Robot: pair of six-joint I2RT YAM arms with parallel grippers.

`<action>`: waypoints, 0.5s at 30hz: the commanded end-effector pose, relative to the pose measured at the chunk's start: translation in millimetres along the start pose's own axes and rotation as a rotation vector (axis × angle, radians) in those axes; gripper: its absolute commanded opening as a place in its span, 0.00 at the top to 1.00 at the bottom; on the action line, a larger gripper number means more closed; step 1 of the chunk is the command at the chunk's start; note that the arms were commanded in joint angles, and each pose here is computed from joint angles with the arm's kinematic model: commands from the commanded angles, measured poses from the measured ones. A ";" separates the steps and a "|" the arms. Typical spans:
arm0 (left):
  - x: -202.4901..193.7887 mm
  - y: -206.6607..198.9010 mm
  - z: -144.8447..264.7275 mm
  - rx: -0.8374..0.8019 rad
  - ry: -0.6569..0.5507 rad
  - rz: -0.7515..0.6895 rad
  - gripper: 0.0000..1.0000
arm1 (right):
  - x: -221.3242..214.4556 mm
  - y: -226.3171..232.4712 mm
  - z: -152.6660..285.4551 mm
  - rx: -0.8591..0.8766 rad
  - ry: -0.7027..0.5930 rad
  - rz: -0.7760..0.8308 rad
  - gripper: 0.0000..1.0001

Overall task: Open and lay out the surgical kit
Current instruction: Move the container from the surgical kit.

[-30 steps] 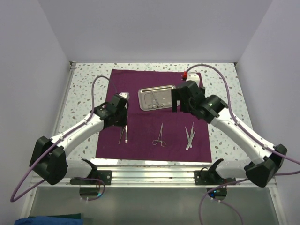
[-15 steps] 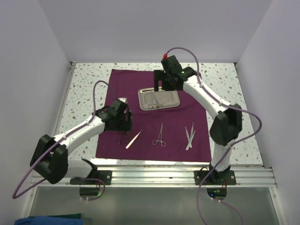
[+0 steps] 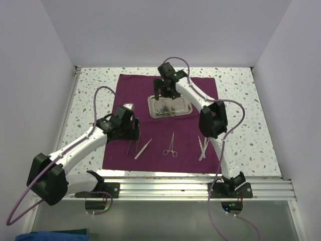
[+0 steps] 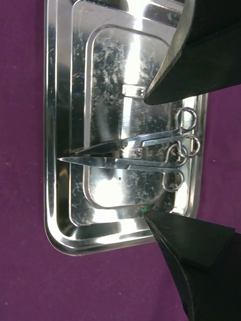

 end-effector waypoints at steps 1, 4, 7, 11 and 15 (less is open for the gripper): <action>7.8 -7.9 14.4 -0.041 -0.020 0.010 0.22 | 3.6 -3.4 -8.0 -0.032 0.009 0.020 0.10; 4.1 -6.3 15.1 -0.041 -0.009 0.008 0.23 | 2.3 -4.9 -30.6 -0.054 0.014 0.016 0.10; -0.1 -4.5 15.3 -0.037 0.011 -0.001 0.23 | 4.2 -5.2 -50.4 -0.064 0.006 0.000 0.10; -4.1 -1.0 16.8 -0.023 0.032 -0.016 0.23 | 7.5 -8.7 -75.9 -0.064 -0.013 -0.044 0.10; -7.5 2.5 17.7 -0.009 0.050 -0.039 0.23 | 9.1 -12.7 -100.9 -0.070 -0.032 -0.077 0.10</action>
Point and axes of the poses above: each gripper's point midway between its finger pads, its own z axis back along the fingers, its own y axis along the line the jaws close on, x = y × z, the point moved 4 cm from there along z, back along the fingers, and after that the axes turned 5 degrees about z, right-handed, at the moved point
